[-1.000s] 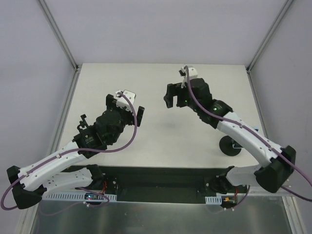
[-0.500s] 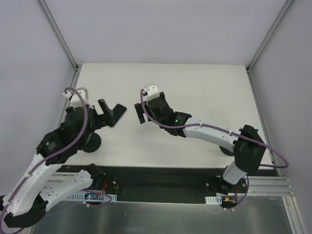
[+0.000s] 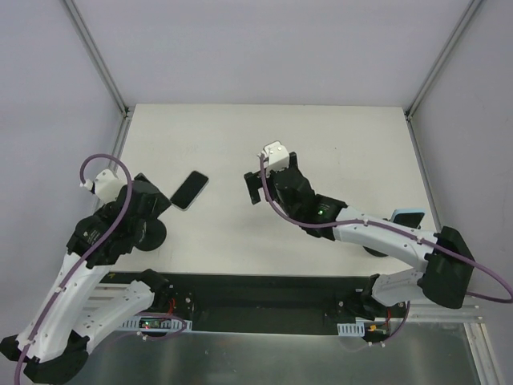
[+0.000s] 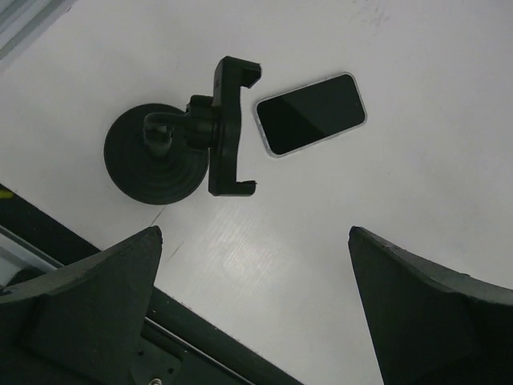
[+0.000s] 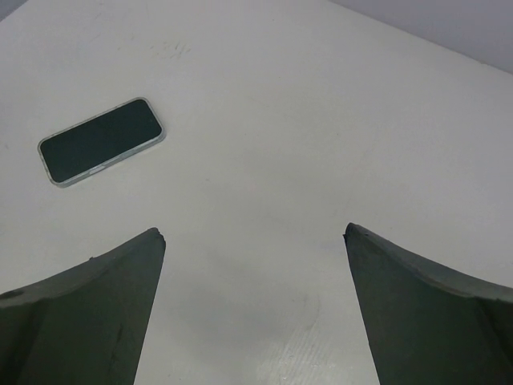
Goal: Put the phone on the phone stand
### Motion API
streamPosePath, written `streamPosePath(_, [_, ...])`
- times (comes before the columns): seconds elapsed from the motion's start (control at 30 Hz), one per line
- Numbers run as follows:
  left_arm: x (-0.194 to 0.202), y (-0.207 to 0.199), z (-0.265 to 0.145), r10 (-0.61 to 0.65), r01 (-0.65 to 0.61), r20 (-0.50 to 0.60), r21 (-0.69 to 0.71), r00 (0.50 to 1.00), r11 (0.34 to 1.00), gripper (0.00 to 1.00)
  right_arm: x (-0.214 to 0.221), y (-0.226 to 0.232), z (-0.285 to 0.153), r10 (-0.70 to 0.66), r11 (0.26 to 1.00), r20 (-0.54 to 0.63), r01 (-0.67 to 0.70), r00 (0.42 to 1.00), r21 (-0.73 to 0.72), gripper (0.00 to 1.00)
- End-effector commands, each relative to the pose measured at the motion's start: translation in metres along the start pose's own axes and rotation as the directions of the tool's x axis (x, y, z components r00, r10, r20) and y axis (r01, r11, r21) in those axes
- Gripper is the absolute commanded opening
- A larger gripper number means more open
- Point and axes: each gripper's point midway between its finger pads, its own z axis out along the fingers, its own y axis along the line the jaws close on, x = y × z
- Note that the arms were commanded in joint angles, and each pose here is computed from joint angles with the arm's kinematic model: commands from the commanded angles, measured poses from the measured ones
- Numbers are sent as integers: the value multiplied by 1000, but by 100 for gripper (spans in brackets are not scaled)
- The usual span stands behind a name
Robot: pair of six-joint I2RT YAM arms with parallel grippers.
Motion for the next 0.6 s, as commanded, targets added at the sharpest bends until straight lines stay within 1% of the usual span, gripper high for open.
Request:
streamPosePath(0.0, [4, 7, 12, -228, 228, 28, -26, 973, 973, 99, -32, -22, -19, 16, 998, 121, -23, 993, 62, 97])
streamPosePath(0.07, [4, 5, 18, -285, 285, 30, -32, 958, 958, 99, -32, -22, -22, 19, 998, 132, -26, 991, 49, 97])
streamPosePath(0.1, [5, 3, 25, -342, 343, 39, -39, 939, 938, 99, -33, -21, -23, 22, 999, 137, -28, 990, 44, 97])
streamPosePath(0.17, [8, 1, 31, -391, 393, 34, -42, 920, 919, 99, -35, -20, -24, 21, 999, 143, -26, 990, 31, 97])
streamPosePath(0.23, [8, 2, 41, -460, 463, 53, -55, 886, 885, 96, -36, -21, -26, 19, 999, 146, -23, 989, 28, 97])
streamPosePath(0.27, [7, 3, 44, -473, 476, 63, -59, 879, 877, 92, -37, -22, -28, 19, 999, 150, -24, 988, 29, 97])
streamPosePath(0.37, [8, 10, 56, -504, 511, 88, -105, 859, 853, 88, -38, -26, -32, 13, 999, 159, -20, 987, 42, 97])
streamPosePath(0.43, [8, 15, 61, -530, 539, 98, -129, 842, 833, 81, -38, -29, -36, 8, 999, 164, -16, 986, 49, 96])
streamPosePath(0.47, [6, 15, 63, -534, 545, 112, -126, 838, 829, 79, -37, -31, -35, 5, 998, 164, -15, 986, 57, 97])
streamPosePath(0.5, [6, 17, 65, -533, 546, 121, -129, 837, 828, 74, -38, -31, -37, 6, 998, 168, -16, 986, 58, 97])
streamPosePath(0.57, [3, 20, 67, -535, 552, 146, -128, 832, 824, 68, -37, -31, -36, 1, 998, 167, -11, 986, 59, 97])
